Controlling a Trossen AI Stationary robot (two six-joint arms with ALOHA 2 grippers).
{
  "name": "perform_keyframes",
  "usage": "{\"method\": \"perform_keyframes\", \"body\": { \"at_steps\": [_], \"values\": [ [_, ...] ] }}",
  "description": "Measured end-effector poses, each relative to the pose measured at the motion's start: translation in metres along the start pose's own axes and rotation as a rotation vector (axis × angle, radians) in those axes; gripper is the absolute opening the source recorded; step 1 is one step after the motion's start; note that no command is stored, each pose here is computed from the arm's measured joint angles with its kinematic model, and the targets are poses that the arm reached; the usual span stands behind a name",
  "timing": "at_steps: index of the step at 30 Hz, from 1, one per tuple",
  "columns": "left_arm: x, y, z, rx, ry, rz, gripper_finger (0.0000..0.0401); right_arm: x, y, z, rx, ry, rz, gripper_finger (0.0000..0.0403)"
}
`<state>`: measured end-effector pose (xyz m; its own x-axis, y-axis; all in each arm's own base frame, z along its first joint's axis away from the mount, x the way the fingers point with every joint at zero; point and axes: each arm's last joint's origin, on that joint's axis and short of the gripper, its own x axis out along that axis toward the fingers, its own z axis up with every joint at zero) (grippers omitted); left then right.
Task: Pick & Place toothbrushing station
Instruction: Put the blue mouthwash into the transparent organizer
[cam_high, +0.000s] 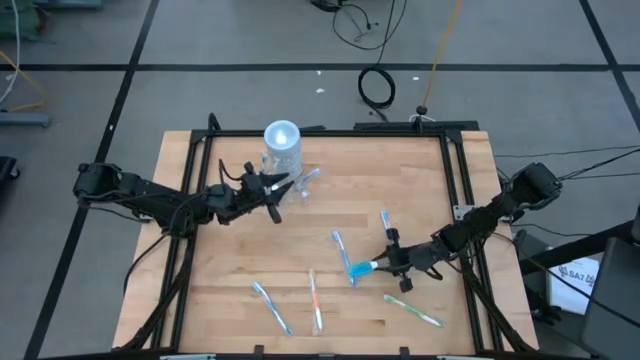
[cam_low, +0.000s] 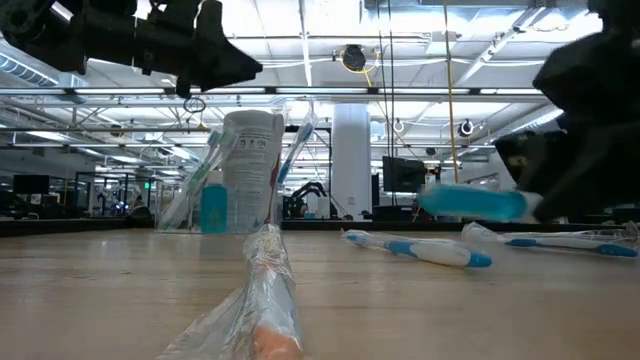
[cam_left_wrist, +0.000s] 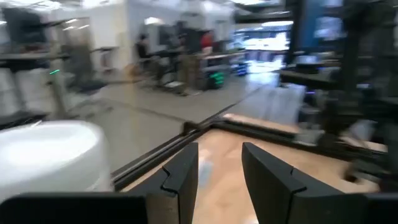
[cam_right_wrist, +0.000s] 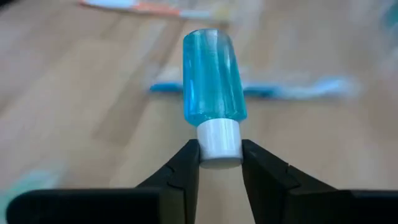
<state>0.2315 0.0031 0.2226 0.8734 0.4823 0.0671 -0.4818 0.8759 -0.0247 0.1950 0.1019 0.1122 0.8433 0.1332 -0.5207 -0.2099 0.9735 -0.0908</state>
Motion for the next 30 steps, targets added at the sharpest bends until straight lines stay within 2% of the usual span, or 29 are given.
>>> {"method": "perform_keyframes", "body": {
  "at_steps": [2, 6, 12, 16, 20, 24, 27, 30],
  "values": [
    [0.000, -0.003, 0.002, 0.020, -0.021, -0.096, 0.0127, 0.002, -0.004, 0.008, -0.107, -0.030, -0.075, 0.0086],
    [-0.002, -0.008, 0.010, 0.021, -0.108, -0.284, 0.0127, 0.012, -0.012, 0.041, -0.420, -0.030, -0.219, 0.0086],
    [-0.003, -0.010, 0.016, 0.051, -0.187, -0.380, 0.0127, 0.021, -0.032, 0.112, -0.778, 0.054, -0.344, 0.0091],
    [-0.003, -0.012, 0.021, 0.073, -0.196, -0.438, 0.0127, 0.026, -0.046, 0.137, -0.963, 0.140, -0.366, 0.0090],
    [0.010, -0.020, 0.029, 0.104, -0.051, -0.456, 0.0134, 0.041, -0.058, 0.134, -1.149, 0.245, -0.359, 0.0090],
    [0.024, -0.028, 0.046, 0.191, 0.197, -0.452, 0.0163, 0.055, -0.065, 0.121, -1.369, 0.362, -0.317, 0.0089],
    [0.031, -0.032, 0.052, 0.240, 0.383, -0.446, 0.0190, 0.062, -0.070, 0.119, -1.395, 0.405, -0.382, 0.0089],
    [0.036, -0.035, 0.056, 0.195, 0.482, -0.427, 0.0210, 0.068, -0.073, 0.122, -1.410, 0.384, -0.433, 0.0089]
  ]
}}
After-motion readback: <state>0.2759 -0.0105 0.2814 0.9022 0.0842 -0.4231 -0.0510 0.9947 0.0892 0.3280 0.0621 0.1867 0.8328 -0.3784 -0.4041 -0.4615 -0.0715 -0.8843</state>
